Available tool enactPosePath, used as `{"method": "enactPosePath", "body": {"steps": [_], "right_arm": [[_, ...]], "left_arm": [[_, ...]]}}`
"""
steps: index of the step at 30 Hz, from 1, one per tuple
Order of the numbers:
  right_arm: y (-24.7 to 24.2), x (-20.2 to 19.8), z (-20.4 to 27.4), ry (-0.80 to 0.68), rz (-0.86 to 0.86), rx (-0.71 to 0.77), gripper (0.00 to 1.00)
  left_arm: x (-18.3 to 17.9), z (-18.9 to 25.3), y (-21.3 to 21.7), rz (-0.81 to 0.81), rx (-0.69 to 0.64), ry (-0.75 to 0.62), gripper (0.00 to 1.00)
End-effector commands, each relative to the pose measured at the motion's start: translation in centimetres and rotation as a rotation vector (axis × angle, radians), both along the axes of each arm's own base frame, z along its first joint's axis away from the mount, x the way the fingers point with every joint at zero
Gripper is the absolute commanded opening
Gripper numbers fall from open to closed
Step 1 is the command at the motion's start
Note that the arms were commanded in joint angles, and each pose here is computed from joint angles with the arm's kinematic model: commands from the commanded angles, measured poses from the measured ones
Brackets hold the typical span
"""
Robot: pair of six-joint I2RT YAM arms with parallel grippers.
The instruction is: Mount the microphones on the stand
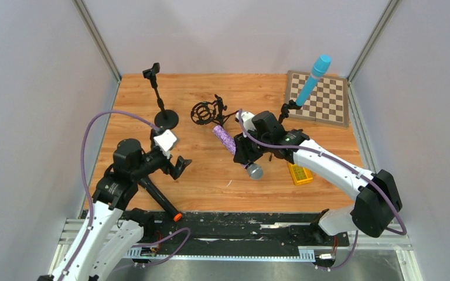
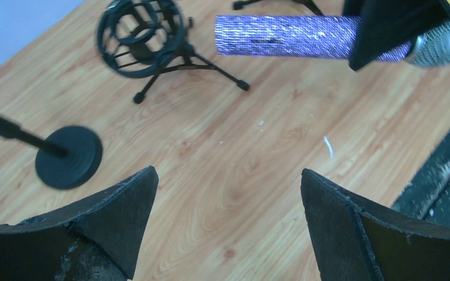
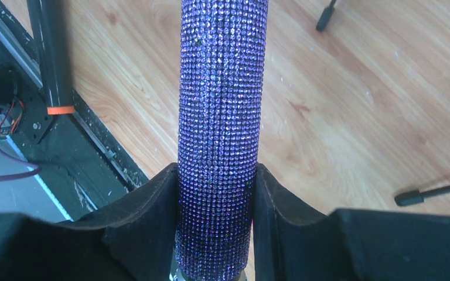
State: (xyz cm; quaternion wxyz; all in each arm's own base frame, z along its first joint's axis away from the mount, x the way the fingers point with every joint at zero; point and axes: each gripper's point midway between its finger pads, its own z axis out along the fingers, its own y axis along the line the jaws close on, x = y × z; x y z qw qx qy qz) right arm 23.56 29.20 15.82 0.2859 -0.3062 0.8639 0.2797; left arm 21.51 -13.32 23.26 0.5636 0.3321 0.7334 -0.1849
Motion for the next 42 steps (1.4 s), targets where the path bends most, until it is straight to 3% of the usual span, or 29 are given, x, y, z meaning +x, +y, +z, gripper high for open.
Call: {"method": "enactPosePath", "body": {"steps": [1,7,10,15,25,42], "right_arm": [[-0.3,-1.3,2.6,0.001,0.071,0.098,0.0],[0.1,-2.8,2.0,0.089,0.12,0.136,0.0],[0.3,-3.5,1.7,0.128,0.141,0.15,0.0],[0.8,-4.7,1.5,0.189,0.187,0.18,0.0],[0.8,-6.2,1.2,0.238,0.235,0.205,0.0],[1.1,-6.2,2.0,0.247,0.23,0.233,0.0]], "left_arm": [[-0.3,0.2,-1.9,-0.144,0.178,-0.065,1.0],[-0.5,-1.6,-4.9,-0.303,0.417,-0.184,1.0],[0.6,-1.6,-5.9,-0.298,0.53,-0.29,1.0],[0.7,-1.7,-8.4,-0.325,0.624,-0.354,1.0],[0.5,-1.8,-13.1,-0.339,0.629,-0.587,0.99],[-2.4,-4.3,-17.3,-0.569,0.574,-0.593,0.78]]}}
